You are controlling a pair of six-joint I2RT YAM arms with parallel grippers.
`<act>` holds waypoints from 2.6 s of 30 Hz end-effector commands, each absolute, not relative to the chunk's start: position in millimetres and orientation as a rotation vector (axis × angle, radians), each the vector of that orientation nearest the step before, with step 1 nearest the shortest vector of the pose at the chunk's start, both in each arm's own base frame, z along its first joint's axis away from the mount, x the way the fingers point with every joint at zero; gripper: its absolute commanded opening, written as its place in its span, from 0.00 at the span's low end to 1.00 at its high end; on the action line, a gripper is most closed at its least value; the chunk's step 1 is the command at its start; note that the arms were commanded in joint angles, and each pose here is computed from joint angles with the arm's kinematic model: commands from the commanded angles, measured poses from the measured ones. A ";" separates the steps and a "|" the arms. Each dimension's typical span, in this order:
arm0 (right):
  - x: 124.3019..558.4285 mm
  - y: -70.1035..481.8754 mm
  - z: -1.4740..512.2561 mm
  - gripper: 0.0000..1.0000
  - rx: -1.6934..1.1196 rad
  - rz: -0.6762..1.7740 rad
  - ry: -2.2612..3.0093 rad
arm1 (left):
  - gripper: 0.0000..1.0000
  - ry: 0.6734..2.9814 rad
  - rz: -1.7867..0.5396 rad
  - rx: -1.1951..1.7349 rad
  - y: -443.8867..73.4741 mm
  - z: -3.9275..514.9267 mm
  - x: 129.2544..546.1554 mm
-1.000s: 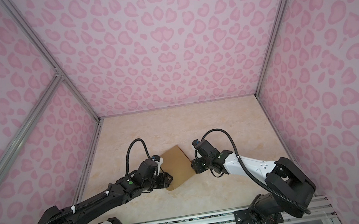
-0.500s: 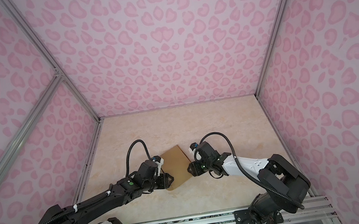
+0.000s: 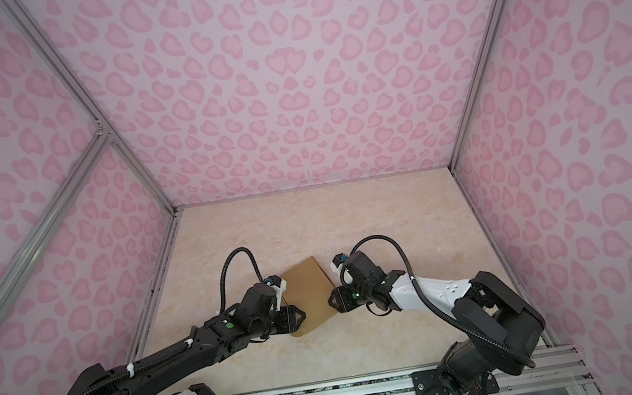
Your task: Fold the paper box
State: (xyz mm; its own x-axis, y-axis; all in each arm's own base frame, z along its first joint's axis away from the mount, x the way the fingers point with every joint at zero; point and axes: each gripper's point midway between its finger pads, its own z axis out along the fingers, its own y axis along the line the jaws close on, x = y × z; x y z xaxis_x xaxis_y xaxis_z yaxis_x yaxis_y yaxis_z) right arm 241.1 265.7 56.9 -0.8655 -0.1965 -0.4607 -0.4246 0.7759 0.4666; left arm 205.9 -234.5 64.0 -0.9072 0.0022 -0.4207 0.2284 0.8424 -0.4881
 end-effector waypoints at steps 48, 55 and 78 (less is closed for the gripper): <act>231.4 279.5 49.8 0.45 -0.491 0.830 2.619 | 0.54 2.570 -0.935 0.035 -245.0 64.7 190.4; 228.1 283.3 49.1 0.45 -0.503 0.836 2.622 | 0.54 2.559 -0.944 0.017 -254.1 67.1 192.3; 226.5 283.9 54.0 0.44 -0.503 0.832 2.622 | 0.53 2.525 -0.945 -0.087 -258.8 82.0 203.6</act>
